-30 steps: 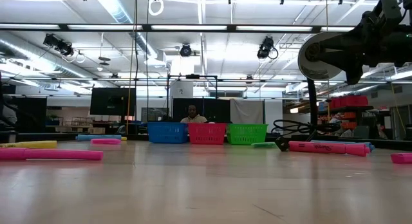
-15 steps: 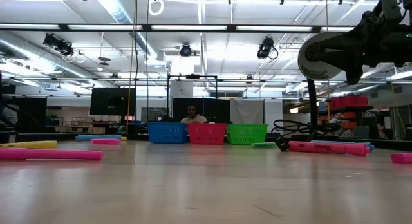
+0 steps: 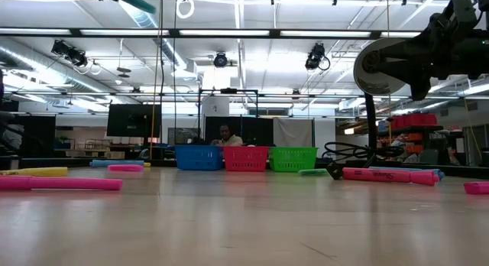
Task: Pick & Place Markers
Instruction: Put the blue pen into the blue bin
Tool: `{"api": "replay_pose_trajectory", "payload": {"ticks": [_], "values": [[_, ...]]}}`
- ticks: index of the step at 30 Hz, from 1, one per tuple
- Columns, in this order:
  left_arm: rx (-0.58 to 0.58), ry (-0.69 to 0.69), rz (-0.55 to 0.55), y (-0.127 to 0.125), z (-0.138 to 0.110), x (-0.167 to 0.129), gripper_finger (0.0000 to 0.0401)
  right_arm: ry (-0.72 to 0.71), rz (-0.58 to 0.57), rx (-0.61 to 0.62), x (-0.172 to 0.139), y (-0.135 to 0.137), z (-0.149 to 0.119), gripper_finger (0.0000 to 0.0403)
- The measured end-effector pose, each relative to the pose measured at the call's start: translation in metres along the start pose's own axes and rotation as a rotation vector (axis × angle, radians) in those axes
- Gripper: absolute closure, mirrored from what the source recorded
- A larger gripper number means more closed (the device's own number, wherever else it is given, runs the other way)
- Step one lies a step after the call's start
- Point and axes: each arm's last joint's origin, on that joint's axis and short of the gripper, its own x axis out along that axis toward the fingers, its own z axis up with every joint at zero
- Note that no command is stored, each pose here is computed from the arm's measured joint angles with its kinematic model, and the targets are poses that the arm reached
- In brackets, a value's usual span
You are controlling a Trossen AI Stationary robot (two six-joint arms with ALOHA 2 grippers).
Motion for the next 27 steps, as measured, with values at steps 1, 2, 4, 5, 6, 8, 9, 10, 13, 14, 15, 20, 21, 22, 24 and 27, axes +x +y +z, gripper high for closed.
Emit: {"api": "replay_pose_trajectory", "payload": {"ticks": [1, 2, 4, 5, 6, 8, 9, 10, 13, 14, 15, 20, 21, 22, 24, 27], "values": [[-0.019, -0.005, 0.001, 0.003, 0.005, 0.000, 0.0366, 0.000, 0.000, 0.000, 0.000, 0.000, 0.000, 0.0237], [-0.040, -0.010, 0.002, 0.007, 0.009, -0.001, 0.0366, 0.000, 0.000, 0.000, 0.000, 0.000, 0.000, 0.0237], [-0.083, -0.024, 0.000, 0.014, 0.019, -0.002, 0.0366, 0.000, 0.001, 0.000, 0.000, 0.000, 0.000, 0.0237], [-0.101, -0.035, -0.006, 0.017, 0.025, -0.003, 0.0366, 0.000, 0.000, 0.000, 0.000, 0.000, 0.000, 0.0237], [-0.119, -0.048, -0.013, 0.021, 0.030, -0.004, 0.0366, 0.000, 0.000, 0.000, 0.000, 0.000, 0.000, 0.0237], [-0.163, -0.066, -0.022, 0.028, 0.041, -0.005, 0.0366, 0.000, 0.000, 0.000, 0.000, 0.000, 0.000, 0.0237], [-0.179, -0.077, -0.029, 0.032, 0.047, -0.005, 0.0366, 0.000, 0.000, 0.000, 0.000, 0.000, 0.000, 0.0237], [-0.196, -0.087, -0.032, 0.037, 0.052, -0.006, 0.0366, 0.000, 0.001, 0.000, 0.000, 0.000, 0.000, 0.0237], [-0.258, -0.102, -0.024, 0.050, 0.065, -0.007, 0.0366, 0.000, 0.000, 0.000, 0.000, 0.000, 0.000, 0.0237], [-0.277, -0.107, -0.023, 0.053, 0.069, -0.007, 0.0366, 0.000, 0.000, 0.000, 0.000, 0.000, 0.000, 0.0237], [-0.295, -0.115, -0.024, 0.057, 0.074, -0.007, 0.0366, 0.000, 0.001, 0.000, 0.000, 0.000, 0.000, 0.0237], [-0.377, -0.155, -0.053, 0.074, 0.095, -0.006, 0.0366, 0.001, 0.000, 0.000, 0.000, 0.000, 0.000, 0.0237], [-0.392, -0.157, -0.051, 0.077, 0.100, -0.005, 0.0366, 0.000, 0.000, 0.000, 0.000, 0.000, 0.000, 0.0237], [-0.404, -0.166, -0.054, 0.079, 0.104, -0.004, 0.0366, 0.000, 0.001, 0.000, 0.000, 0.000, 0.000, 0.0237], [-0.431, -0.182, -0.057, 0.087, 0.111, -0.004, 0.0366, 0.000, 0.000, 0.000, 0.000, 0.000, 0.000, 0.0237], [-0.464, -0.202, -0.070, 0.097, 0.123, -0.002, 0.0366, 0.002, 0.000, -0.001, 0.000, 0.000, 0.000, 0.0237]]}}
